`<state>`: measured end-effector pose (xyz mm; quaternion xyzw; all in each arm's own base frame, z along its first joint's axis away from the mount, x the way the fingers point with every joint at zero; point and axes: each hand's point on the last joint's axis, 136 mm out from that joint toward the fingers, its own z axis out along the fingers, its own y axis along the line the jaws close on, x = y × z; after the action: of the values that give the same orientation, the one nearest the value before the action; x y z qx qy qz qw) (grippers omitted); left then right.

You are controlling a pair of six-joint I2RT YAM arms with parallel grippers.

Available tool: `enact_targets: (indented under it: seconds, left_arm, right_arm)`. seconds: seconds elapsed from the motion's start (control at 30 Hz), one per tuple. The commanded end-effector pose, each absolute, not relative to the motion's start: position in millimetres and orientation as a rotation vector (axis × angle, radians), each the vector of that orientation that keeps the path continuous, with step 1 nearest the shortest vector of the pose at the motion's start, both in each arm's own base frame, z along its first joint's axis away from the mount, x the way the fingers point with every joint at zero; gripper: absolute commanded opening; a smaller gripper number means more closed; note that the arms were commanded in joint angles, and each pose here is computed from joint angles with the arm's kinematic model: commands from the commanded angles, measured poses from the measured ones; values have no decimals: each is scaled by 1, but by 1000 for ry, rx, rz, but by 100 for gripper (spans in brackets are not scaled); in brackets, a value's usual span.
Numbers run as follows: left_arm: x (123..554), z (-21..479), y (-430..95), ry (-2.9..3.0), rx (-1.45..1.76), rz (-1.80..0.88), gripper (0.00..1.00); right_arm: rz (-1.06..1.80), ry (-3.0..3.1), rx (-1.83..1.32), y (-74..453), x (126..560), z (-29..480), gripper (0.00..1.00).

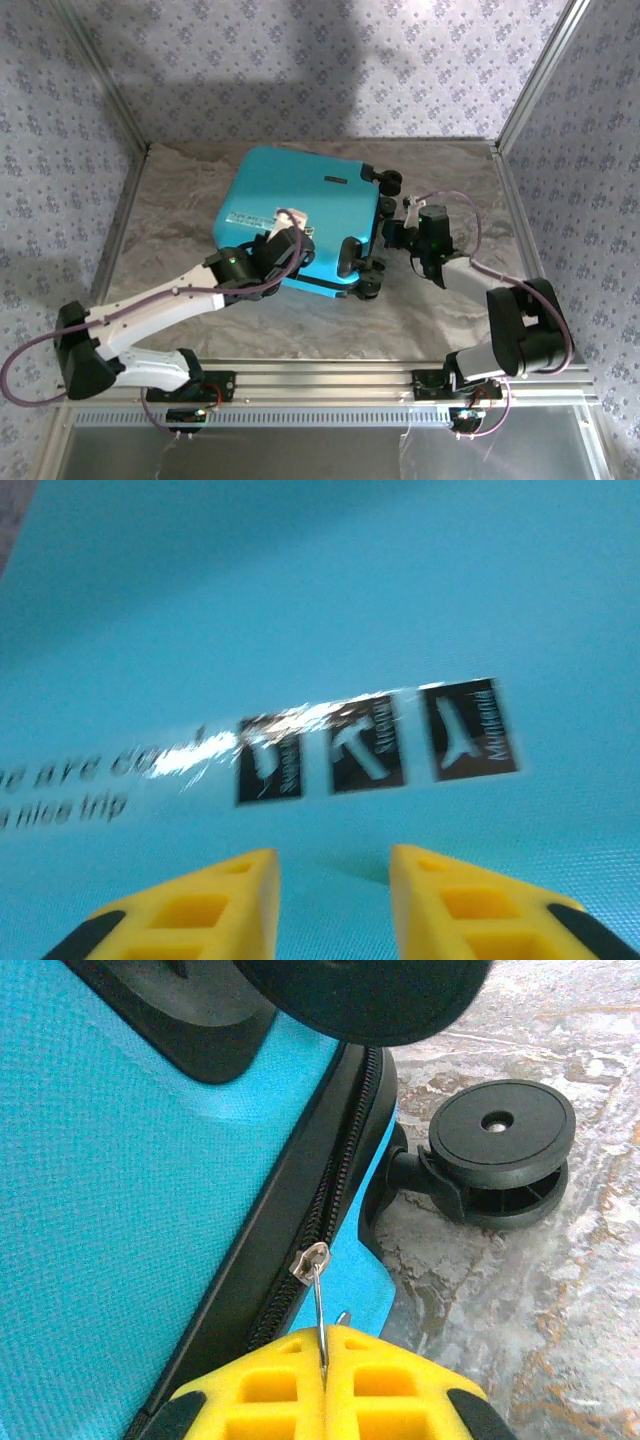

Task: Pack the luggage

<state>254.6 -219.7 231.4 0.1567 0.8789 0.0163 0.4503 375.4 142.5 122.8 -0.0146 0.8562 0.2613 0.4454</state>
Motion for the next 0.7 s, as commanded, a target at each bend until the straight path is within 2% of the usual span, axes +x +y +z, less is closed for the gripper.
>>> enact_targets:
  seconds: [0.0, 0.33, 0.57, 0.67]
  left_arm:
    - [257, 217, -166, 2225, 150, 107, 32]
    - [317, 189, -104, 2231, -96, -24, 29]
    - [397, 198, -104, 2191, -50, -74, 26]
    - [433, 212, -100, 2190, -28, -38, 22]
  right_arm:
    - [538, 2150, -10, 128, 364, 118, 0]
    - [530, 2132, -80, 154, 319, 119, 0]
    - [531, 2108, -138, 172, 293, 124, 0]
    - [506, 2103, -163, 175, 290, 123, 0]
